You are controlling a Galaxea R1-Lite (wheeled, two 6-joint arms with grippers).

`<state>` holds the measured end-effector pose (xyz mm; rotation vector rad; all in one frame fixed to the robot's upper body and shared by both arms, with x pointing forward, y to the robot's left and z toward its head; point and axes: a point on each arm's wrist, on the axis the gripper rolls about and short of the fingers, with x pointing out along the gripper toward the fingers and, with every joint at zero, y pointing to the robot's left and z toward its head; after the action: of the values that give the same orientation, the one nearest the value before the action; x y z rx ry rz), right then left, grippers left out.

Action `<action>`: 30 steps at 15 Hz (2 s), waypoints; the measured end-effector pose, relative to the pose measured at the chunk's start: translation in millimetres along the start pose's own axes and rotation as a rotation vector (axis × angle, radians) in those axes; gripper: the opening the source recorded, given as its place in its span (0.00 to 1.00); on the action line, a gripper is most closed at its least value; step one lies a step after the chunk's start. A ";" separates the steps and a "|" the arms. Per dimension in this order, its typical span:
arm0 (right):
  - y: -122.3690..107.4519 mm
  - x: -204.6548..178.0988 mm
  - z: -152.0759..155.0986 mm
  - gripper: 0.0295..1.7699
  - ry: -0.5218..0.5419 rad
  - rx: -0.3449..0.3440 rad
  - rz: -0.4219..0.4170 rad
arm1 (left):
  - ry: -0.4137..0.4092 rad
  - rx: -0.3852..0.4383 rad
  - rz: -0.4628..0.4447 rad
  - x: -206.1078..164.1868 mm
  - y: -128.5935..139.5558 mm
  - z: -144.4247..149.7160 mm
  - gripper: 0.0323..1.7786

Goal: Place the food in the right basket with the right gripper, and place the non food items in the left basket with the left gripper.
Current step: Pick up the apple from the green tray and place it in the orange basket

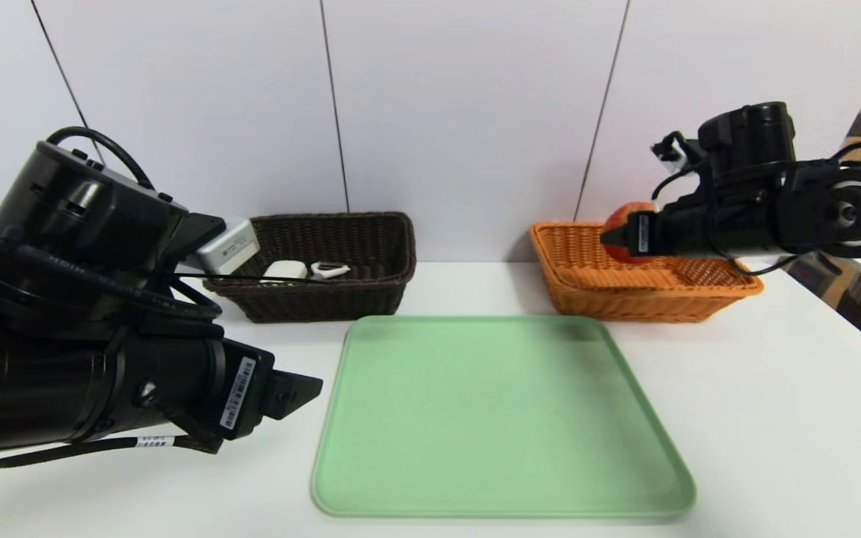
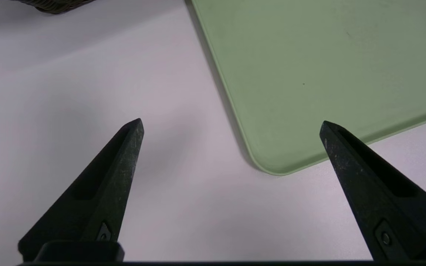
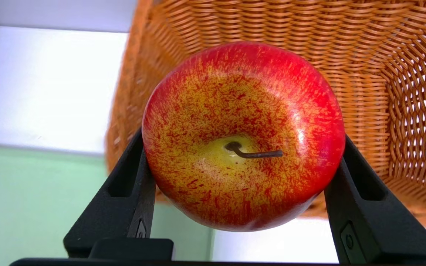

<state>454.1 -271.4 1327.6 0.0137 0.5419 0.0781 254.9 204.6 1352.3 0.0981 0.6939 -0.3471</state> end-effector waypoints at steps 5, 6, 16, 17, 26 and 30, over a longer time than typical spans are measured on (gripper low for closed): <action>-12.2 55.6 -3.7 0.69 0.040 0.036 -0.058 | -0.001 -0.002 0.001 -0.7 0.6 -0.9 0.95; -15.7 65.2 -4.5 0.69 0.044 0.039 -0.077 | -0.001 -0.003 0.001 -1.0 0.7 -0.9 0.95; -24.3 88.2 -14.0 0.69 0.094 0.058 -0.106 | 0.006 -0.014 0.001 -0.1 0.9 -2.7 0.95; -24.3 88.0 -13.9 0.69 0.093 0.059 -0.106 | 0.007 -0.015 0.001 -0.1 1.0 -3.2 0.95; -24.3 82.3 -9.2 0.87 0.073 0.069 -0.132 | 0.008 -0.015 0.002 -2.3 2.4 -6.5 0.95; -23.8 67.7 -0.8 0.91 0.061 0.072 -0.126 | -0.010 -0.020 -0.001 -7.7 3.9 -5.9 0.95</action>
<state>513.1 -289.8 1291.2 0.0478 0.6056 -0.0641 247.1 211.6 1352.6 0.0773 0.6874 -0.3413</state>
